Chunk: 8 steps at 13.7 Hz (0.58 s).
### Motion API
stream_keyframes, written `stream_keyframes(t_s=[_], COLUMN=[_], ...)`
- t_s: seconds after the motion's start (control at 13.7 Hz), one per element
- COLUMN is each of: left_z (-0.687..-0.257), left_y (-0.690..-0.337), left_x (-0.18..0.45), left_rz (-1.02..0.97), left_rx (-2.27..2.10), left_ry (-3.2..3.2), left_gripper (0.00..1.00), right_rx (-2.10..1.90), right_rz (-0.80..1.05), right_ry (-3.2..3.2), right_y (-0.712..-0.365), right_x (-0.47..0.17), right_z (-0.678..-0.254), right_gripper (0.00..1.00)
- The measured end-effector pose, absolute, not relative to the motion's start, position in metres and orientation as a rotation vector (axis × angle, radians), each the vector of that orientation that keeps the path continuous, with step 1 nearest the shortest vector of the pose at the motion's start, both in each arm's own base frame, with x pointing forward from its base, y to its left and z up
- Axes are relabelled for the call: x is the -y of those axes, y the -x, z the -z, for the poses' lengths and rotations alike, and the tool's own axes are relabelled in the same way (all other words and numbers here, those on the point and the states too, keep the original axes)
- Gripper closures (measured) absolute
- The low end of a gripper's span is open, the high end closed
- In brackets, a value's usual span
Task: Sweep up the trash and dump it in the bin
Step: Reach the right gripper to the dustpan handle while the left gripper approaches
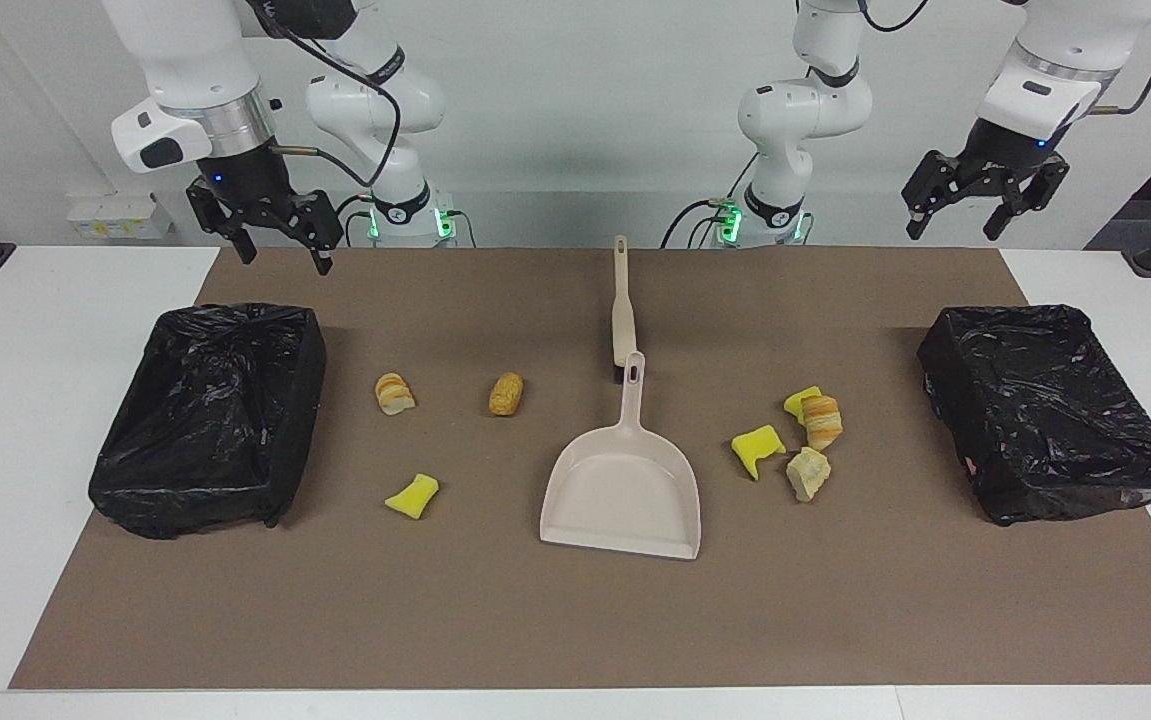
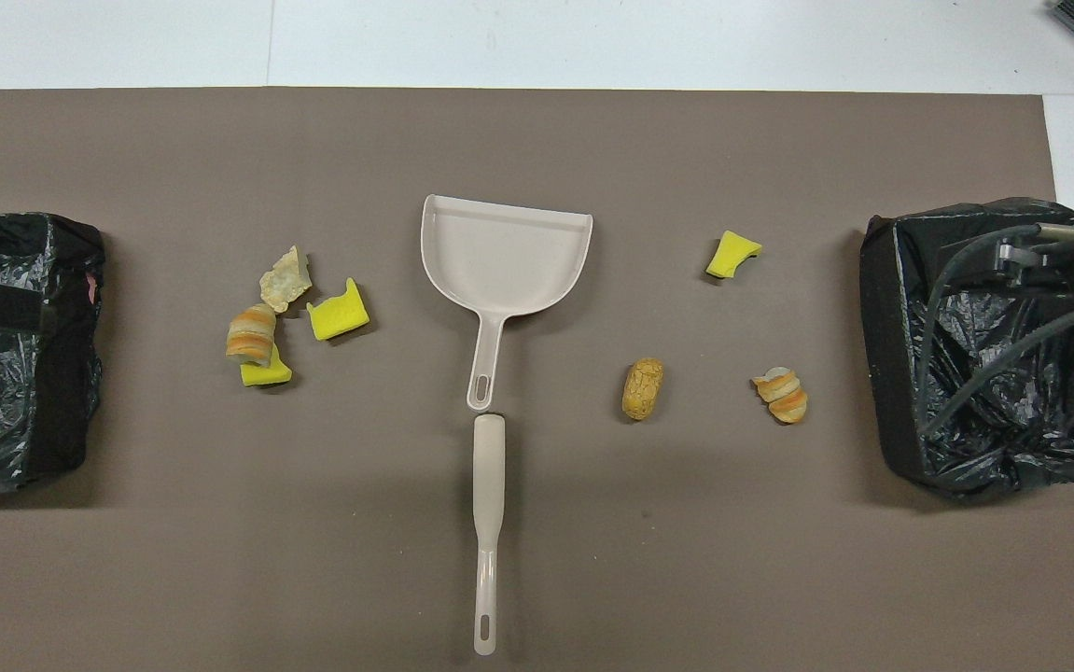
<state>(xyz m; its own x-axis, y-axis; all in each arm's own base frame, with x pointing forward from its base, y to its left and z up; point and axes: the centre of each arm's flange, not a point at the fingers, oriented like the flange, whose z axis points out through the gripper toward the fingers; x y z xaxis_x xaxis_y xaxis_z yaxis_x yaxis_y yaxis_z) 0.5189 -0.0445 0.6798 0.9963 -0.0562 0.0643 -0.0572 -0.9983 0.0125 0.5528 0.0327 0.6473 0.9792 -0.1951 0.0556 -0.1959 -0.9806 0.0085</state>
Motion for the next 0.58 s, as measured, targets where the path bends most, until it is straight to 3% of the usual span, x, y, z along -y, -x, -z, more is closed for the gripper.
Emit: stream_keyframes(t_s=[0.58], left_z=[-0.6794], left_y=[-0.5185], left_x=[0.0453], left_rz=[-0.095], left_rx=[0.091], left_ry=[-3.125], left_gripper=[0.00], right_rx=[0.307], right_rz=[-0.085], right_ry=[-3.111], right_y=[-0.5528], right_x=[-0.0327], right_z=[-0.6473], right_gripper=[0.00])
